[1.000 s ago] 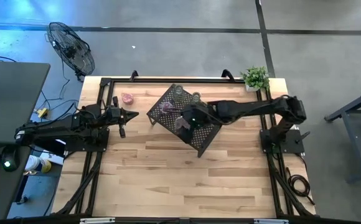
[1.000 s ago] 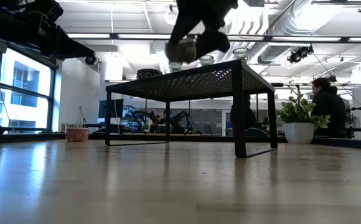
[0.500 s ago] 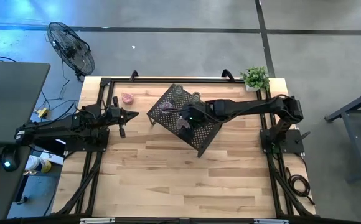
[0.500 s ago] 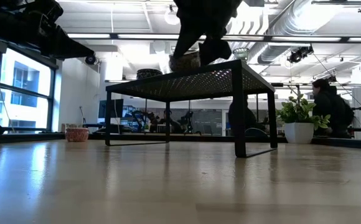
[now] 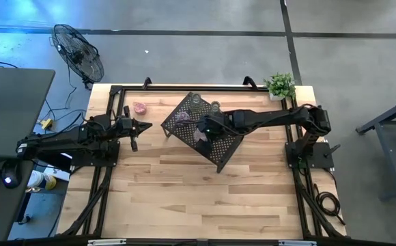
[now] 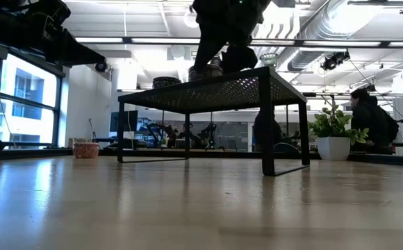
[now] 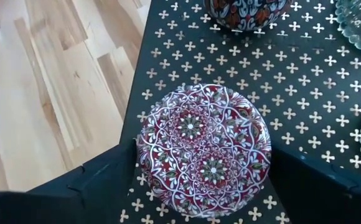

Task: Pick & Place candle stick holders
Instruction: Put the red scented candle on the shelf

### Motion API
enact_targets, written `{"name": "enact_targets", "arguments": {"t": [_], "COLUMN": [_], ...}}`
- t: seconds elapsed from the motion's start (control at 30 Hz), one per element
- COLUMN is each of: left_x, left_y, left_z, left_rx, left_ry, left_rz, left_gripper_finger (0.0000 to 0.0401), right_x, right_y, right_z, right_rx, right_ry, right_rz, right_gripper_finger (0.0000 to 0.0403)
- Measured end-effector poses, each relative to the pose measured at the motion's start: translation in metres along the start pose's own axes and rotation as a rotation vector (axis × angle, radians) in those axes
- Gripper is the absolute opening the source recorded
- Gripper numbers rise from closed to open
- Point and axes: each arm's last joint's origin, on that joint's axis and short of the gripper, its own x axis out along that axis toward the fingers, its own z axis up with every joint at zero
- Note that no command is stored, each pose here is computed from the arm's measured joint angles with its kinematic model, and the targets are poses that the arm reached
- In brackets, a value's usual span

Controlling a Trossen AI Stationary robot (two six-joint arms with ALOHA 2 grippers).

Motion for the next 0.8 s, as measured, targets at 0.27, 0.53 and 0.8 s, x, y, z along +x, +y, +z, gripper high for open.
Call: {"name": "enact_targets", "arguments": {"t": [0.27, 0.53, 0.8], "left_x": [0.0000, 0.0000, 0.0000], "left_y": [0.0000, 0.0000, 0.0000], "left_z": [0.0000, 0.0000, -0.0002], "left_rx": [-0.002, -0.002, -0.001], "left_ry": [0.000, 0.000, 0.002], "left_rz": [0.000, 0.000, 0.000], "left_gripper_finger": [0.0001, 0.0001, 0.0001], "right_x": [-0.0003, -0.0005, -0.0080], "right_y": [-0.0008, -0.0007, 0.0065], "right_z": [0.0005, 0.0020, 0.0064], "right_rx": [-0.061, -0.113, -0.229], "right_ry": [-0.015, -0.034, -0.077], "right_rz": [-0.032, -0.043, -0.089], "right_gripper_finger": [0.0337, 0.0338, 0.0338]}}
